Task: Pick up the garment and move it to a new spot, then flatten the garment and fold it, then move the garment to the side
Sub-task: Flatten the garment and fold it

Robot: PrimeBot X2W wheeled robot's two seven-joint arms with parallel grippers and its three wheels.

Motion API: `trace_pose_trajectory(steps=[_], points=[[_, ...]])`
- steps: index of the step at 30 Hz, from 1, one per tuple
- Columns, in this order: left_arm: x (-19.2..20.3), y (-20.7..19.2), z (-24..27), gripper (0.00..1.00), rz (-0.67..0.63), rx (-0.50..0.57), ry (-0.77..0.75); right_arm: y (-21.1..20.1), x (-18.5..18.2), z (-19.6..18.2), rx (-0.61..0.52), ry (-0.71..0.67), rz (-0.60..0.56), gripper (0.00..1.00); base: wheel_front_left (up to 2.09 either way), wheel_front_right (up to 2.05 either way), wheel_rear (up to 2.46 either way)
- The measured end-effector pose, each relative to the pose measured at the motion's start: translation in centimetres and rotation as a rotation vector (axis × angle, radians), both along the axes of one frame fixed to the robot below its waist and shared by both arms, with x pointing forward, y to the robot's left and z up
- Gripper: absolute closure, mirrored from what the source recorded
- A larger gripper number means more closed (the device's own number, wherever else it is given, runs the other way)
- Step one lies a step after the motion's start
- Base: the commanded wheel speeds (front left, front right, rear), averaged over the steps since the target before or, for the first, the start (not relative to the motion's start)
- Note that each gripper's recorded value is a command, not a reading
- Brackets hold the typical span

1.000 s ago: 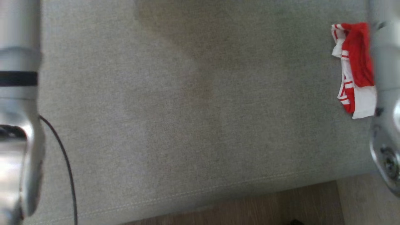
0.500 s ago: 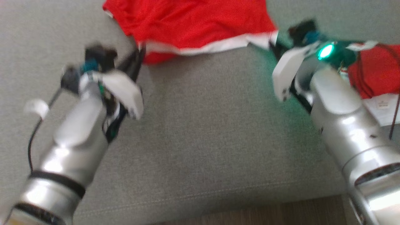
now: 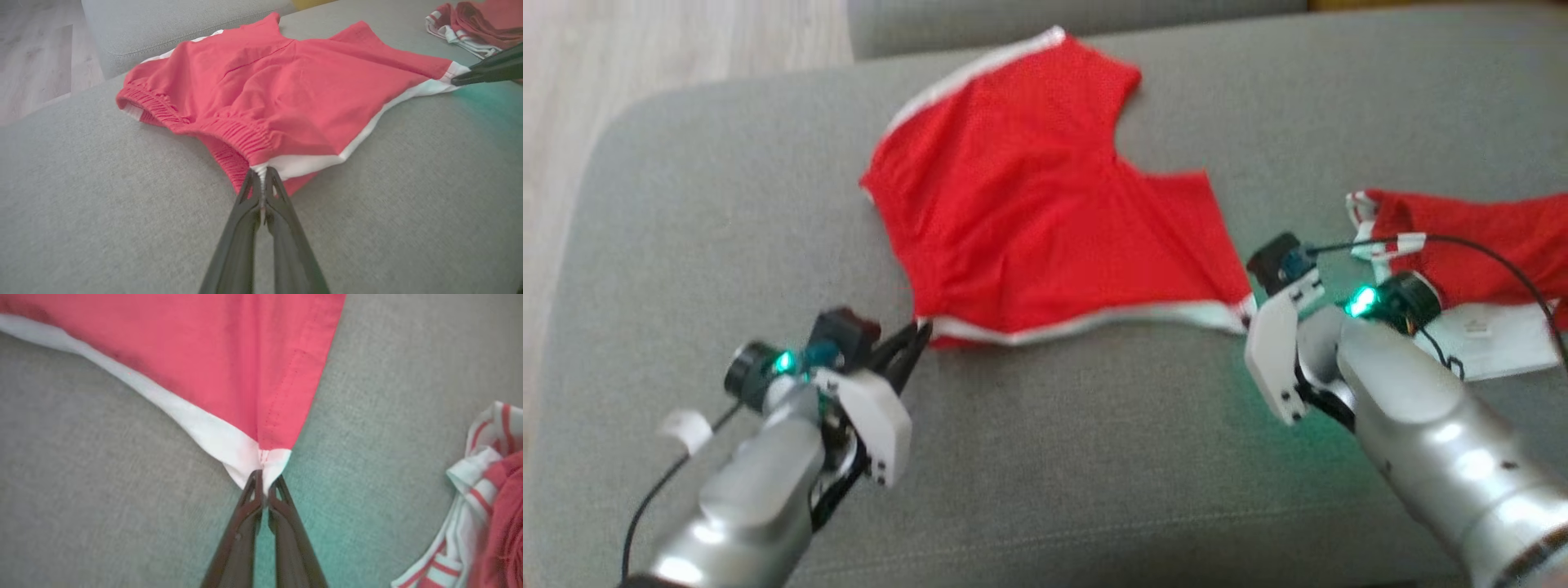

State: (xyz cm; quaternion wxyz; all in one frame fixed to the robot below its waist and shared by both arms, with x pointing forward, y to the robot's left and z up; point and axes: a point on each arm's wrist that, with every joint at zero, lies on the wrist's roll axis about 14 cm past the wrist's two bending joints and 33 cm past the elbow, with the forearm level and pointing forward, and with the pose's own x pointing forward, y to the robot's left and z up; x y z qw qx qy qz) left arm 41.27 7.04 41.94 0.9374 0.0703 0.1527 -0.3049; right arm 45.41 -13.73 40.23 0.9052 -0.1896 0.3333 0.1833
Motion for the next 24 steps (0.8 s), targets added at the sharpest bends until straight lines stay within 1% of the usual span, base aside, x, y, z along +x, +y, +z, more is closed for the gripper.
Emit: trace_pose_trajectory(steps=[3,6,9,15,19,24], points=[[-1.5,0.1,0.2,1.0,-0.002,0.006,-0.01,-0.8,-1.6,0.3,-0.022,0.038,0.01,1.0,0.0,0.0,0.0],[-3.5,-0.2,0.0,1.0,-0.017,0.004,-0.006,-1.5,-3.6,0.7,-0.047,0.081,0.047,1.0,0.0,0.0,0.0],[-5.9,-0.7,-0.7,1.0,-0.041,-0.001,0.019,-3.2,-5.8,1.1,-0.122,0.124,0.107,1.0,0.0,0.0,0.0],[-10.1,-1.4,-1.8,1.0,-0.113,0.016,0.077,-5.4,-9.2,3.0,-0.116,0.246,0.115,1.0,0.0,0.0,0.0],[-13.2,-1.8,-2.7,1.0,-0.12,-0.023,0.169,-6.0,-12.2,3.4,-0.094,0.342,0.13,1.0,0.0,0.0,0.0],[-17.3,-2.7,-3.2,1.0,-0.145,-0.074,0.28,-7.5,-16.2,3.0,-0.124,0.473,0.15,1.0,0.0,0.0,0.0]])
